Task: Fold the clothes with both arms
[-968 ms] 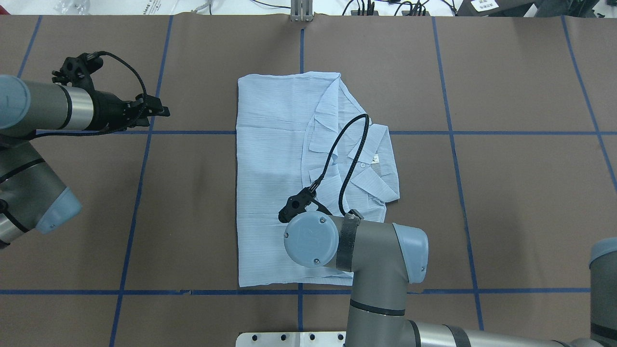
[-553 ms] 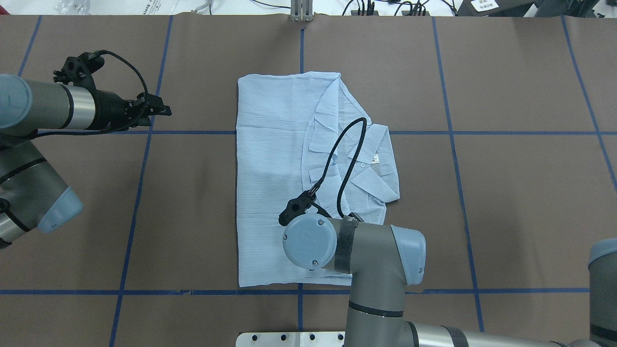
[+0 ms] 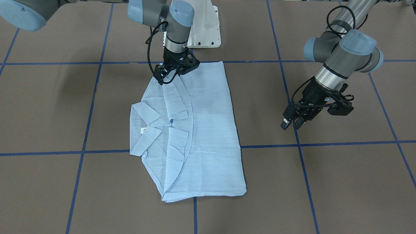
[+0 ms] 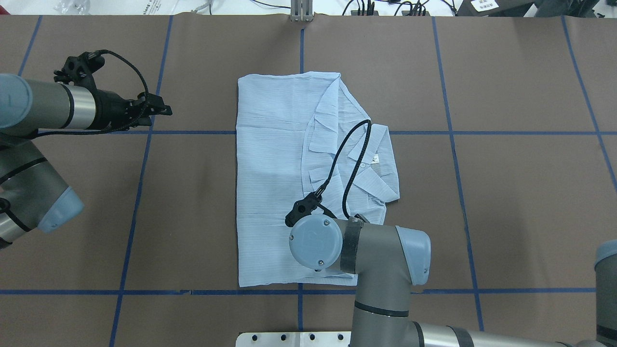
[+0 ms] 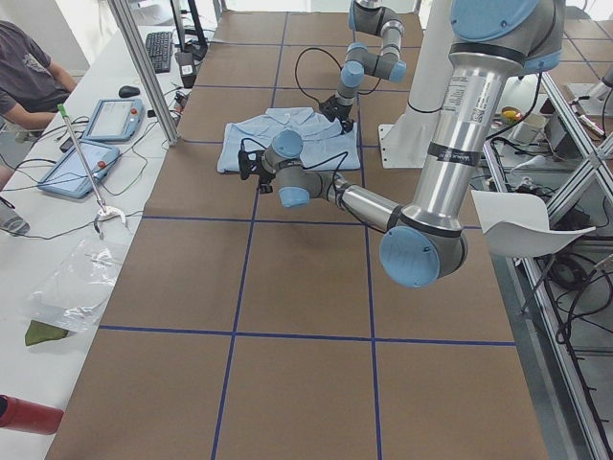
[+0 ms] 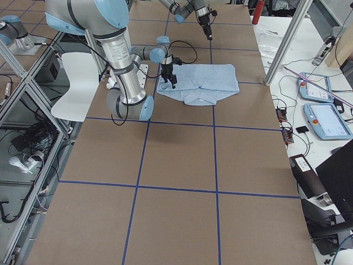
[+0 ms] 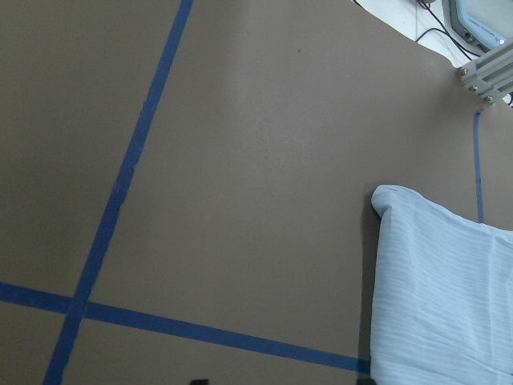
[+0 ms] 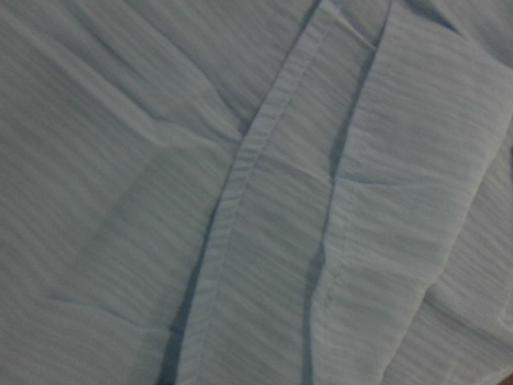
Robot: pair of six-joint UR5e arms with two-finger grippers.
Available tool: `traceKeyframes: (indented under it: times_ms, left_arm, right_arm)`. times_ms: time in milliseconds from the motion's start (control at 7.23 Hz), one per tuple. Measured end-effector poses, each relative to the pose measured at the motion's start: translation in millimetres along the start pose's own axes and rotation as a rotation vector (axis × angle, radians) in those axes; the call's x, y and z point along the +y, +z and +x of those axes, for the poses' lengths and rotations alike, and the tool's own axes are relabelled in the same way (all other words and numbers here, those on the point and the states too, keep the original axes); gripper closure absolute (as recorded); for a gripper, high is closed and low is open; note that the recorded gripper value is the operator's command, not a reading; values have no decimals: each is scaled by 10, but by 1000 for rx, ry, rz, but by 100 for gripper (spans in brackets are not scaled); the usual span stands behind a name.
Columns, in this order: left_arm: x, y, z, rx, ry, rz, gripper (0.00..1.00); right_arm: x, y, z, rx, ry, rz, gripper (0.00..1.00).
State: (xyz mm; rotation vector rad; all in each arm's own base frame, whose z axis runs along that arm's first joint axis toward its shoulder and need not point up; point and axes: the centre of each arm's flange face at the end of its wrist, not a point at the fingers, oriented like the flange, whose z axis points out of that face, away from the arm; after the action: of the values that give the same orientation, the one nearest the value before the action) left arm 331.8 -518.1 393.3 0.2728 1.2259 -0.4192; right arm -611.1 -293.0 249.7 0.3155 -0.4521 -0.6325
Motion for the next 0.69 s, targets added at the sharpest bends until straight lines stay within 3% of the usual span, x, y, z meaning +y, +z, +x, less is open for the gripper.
traceKeyframes:
  times_ms: [415, 691]
  left_arm:
    - [-4, -16, 18, 4, -4, 2, 31]
    - [6, -80, 77, 17, -14, 4, 31]
  right_arm:
    - [179, -54, 313, 20, -26, -11, 0]
    - [443, 100, 574, 43, -29, -54, 0]
